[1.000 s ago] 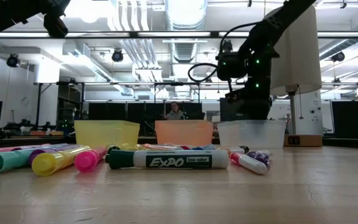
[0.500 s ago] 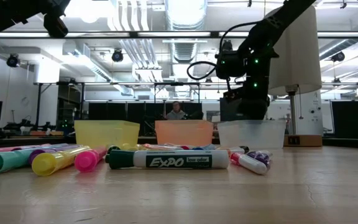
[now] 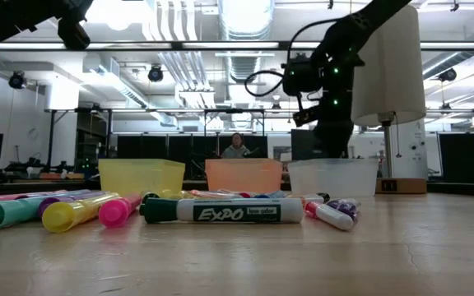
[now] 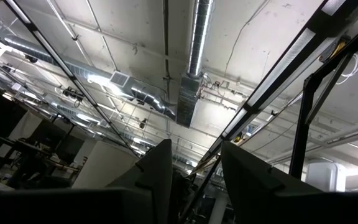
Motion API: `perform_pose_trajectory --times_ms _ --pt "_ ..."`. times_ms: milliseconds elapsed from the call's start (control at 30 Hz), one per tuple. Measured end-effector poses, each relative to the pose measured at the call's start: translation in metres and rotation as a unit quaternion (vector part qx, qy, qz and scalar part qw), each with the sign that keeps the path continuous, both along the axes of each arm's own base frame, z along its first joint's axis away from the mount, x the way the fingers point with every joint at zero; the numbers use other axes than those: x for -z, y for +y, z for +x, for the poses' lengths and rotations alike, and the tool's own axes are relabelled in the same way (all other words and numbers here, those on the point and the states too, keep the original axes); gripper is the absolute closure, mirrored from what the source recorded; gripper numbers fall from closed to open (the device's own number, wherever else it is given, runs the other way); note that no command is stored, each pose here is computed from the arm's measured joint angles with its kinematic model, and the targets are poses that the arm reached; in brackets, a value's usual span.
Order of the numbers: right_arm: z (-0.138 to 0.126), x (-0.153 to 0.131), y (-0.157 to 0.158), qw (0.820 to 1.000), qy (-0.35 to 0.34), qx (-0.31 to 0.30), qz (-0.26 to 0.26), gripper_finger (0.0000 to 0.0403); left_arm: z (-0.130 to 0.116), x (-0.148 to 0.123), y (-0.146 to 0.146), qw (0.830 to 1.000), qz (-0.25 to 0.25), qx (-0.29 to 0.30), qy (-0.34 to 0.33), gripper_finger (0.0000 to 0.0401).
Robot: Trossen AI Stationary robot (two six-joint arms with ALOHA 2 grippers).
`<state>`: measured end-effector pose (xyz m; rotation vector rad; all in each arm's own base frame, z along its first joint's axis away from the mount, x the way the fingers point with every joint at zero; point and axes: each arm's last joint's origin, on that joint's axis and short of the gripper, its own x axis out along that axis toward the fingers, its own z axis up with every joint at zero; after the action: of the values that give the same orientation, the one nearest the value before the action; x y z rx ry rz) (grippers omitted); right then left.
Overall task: Pick & Place Markers
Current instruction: Put the top purple mini marker into the white bin
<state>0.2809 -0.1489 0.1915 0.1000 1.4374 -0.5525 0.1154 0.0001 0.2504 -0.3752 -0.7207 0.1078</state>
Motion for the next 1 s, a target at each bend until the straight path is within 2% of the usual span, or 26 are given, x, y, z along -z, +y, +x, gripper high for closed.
perform_pose_trajectory --times_ms 333,533,667,833,1000 --pt "0.015 -0.022 0.019 0.998 0.004 -0.058 0.000 0.0322 0.000 0.000 0.000 1.000 0.000 0.000 0.002 0.0268" --pt "0.028 -0.029 0.041 0.993 -0.014 -0.117 0.025 0.0330 0.000 0.001 0.000 1.000 0.000 0.000 0.002 0.0268" --pt "0.034 -0.030 0.059 0.983 -0.016 -0.176 0.040 0.0334 0.000 0.001 0.000 1.000 0.000 0.000 0.002 0.0268" --pt "0.040 -0.030 0.083 0.962 -0.021 -0.261 0.071 0.0335 0.000 0.001 0.000 1.000 0.000 0.000 0.001 0.0268" --pt "0.045 -0.030 0.106 0.948 -0.024 -0.310 0.075 0.0335 0.000 0.001 0.000 1.000 0.000 0.000 0.001 0.0268"
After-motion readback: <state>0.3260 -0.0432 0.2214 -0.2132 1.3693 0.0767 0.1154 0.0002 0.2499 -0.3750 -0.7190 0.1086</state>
